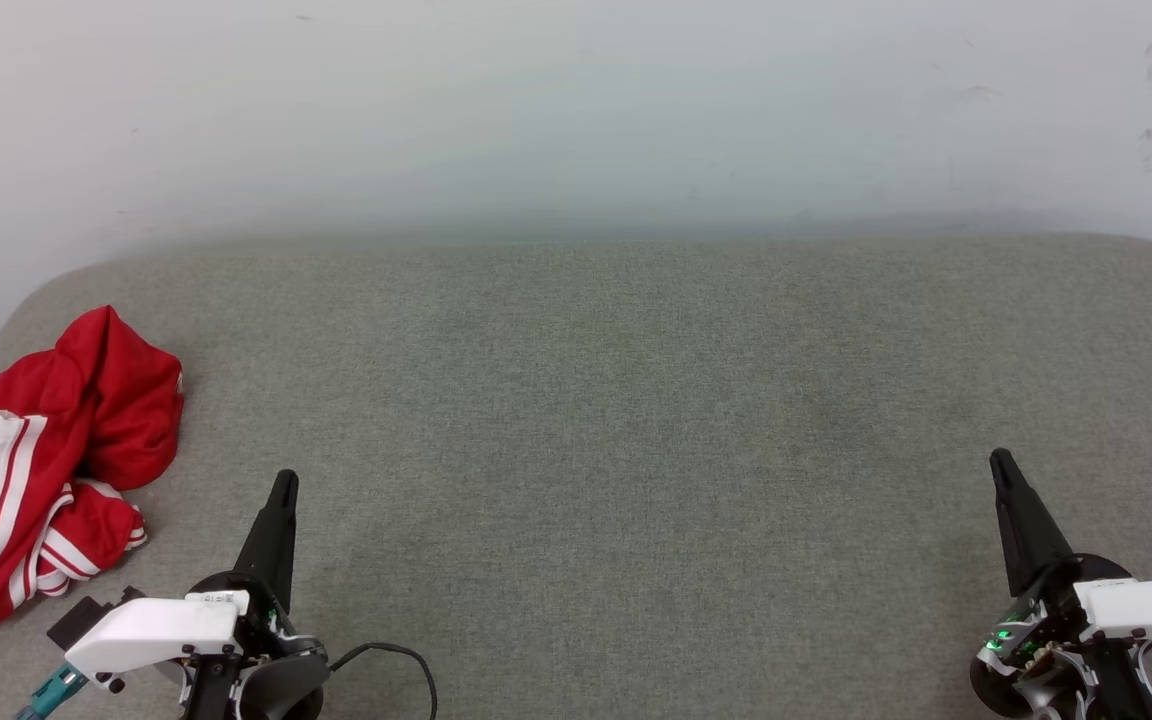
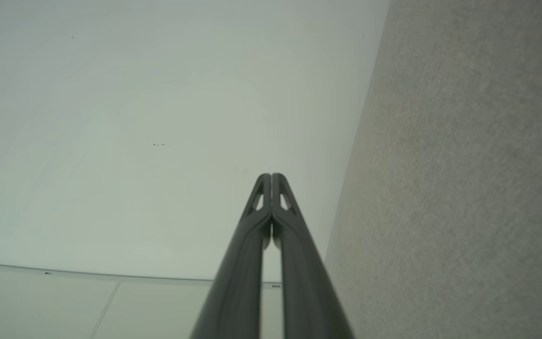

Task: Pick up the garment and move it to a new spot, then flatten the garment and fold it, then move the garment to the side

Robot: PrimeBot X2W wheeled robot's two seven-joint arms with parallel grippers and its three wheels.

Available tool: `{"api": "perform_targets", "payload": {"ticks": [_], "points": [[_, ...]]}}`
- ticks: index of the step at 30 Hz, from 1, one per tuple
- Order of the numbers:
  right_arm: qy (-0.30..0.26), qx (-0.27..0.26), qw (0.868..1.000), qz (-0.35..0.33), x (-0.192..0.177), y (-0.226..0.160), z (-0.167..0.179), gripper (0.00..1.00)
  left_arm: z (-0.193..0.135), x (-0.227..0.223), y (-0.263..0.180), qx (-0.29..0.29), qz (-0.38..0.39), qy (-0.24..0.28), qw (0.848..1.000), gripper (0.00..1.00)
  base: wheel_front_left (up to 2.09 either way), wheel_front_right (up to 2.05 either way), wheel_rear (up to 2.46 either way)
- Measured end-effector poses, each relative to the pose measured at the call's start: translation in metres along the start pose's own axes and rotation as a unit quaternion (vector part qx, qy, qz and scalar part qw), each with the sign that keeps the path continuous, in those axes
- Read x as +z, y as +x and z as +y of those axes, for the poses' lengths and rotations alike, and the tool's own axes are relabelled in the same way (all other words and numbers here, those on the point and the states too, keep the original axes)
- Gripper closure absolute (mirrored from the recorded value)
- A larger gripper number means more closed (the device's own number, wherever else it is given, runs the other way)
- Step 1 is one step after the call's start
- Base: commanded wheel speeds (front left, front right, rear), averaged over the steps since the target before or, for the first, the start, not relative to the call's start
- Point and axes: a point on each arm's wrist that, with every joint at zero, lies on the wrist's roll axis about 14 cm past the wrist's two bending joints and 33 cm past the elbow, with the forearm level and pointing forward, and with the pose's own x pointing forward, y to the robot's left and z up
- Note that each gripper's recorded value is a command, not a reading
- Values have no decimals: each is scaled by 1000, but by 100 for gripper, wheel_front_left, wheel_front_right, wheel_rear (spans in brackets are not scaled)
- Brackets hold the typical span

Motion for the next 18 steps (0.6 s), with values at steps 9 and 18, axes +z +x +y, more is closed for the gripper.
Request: {"api": "perform_targets", "payload": {"ticks": [9, 18], "points": [[0, 0, 1000, 0, 0, 0, 0, 100, 0, 0, 0, 0, 0, 0, 1000, 100, 0, 0, 0], [0, 0, 1000, 0, 0, 0, 0, 100, 0, 0, 0, 0, 0, 0, 1000, 100, 0, 0, 0]]}}
